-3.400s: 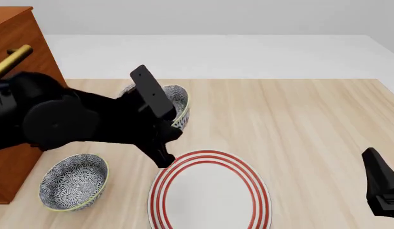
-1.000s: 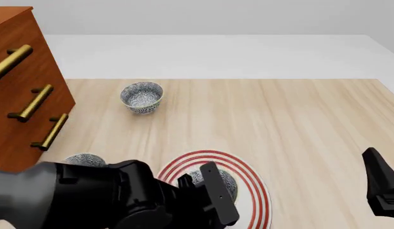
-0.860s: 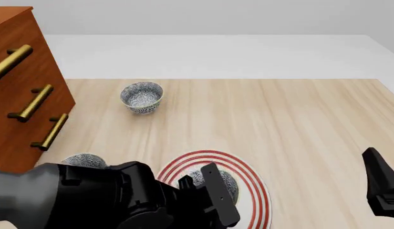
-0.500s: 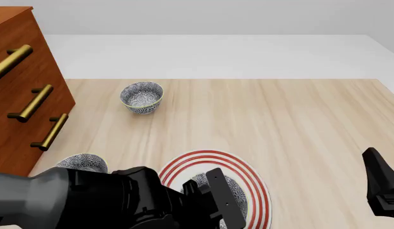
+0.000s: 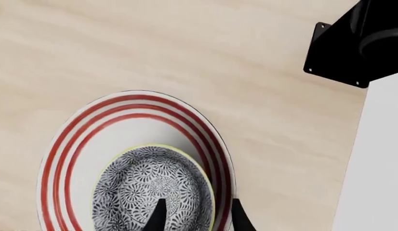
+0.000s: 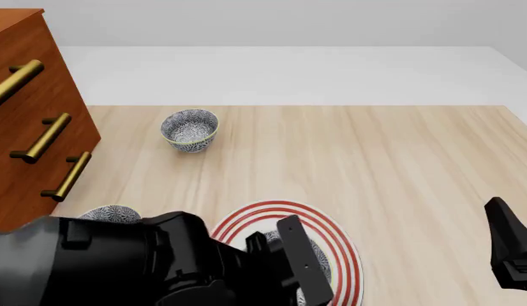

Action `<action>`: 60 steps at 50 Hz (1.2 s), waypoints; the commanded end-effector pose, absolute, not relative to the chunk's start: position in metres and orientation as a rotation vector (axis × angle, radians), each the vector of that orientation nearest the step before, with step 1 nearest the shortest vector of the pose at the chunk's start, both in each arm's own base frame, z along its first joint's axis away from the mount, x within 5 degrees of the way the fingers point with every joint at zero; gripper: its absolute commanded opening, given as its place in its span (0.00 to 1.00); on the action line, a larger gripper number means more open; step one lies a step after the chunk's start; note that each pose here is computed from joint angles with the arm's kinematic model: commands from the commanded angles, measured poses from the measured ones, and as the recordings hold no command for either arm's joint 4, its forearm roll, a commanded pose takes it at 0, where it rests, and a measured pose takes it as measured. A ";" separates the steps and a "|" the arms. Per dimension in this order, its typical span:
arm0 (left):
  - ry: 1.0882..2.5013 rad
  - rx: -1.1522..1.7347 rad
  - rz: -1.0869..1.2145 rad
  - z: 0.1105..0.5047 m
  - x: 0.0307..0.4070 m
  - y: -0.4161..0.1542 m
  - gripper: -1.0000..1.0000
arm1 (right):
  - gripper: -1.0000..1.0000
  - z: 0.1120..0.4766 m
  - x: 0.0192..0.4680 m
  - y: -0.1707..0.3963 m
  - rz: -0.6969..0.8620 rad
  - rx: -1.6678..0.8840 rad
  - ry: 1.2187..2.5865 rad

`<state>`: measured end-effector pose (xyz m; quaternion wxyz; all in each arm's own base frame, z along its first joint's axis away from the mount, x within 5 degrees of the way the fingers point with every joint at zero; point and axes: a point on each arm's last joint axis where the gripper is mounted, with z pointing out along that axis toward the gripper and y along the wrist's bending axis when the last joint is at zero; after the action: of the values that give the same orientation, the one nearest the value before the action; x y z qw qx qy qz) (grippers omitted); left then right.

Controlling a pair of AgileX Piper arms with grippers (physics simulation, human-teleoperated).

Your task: Pick up the bowl and put it in the middle on the plate.

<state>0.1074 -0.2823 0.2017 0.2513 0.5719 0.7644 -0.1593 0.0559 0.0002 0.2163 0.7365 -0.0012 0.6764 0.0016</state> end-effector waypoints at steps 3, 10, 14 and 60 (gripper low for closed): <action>2.039 1.564 -0.441 0.220 0.106 -0.278 1.00 | 1.00 0.216 0.056 0.000 0.003 -0.003 1.486; 2.019 1.564 -0.443 0.231 0.106 -0.276 1.00 | 1.00 0.216 0.056 0.000 0.003 -0.003 1.486; 1.986 1.564 -0.428 0.236 0.110 -0.267 1.00 | 1.00 0.216 0.056 0.000 0.003 -0.002 1.486; 1.989 1.223 -0.347 0.269 0.124 -0.155 1.00 | 1.00 0.216 0.056 0.000 0.004 -0.003 1.486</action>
<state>0.1257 -0.1791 0.2715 0.3668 0.5000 0.7704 -0.1479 0.0559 0.0002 0.2163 0.7365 -0.0012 0.6764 0.0016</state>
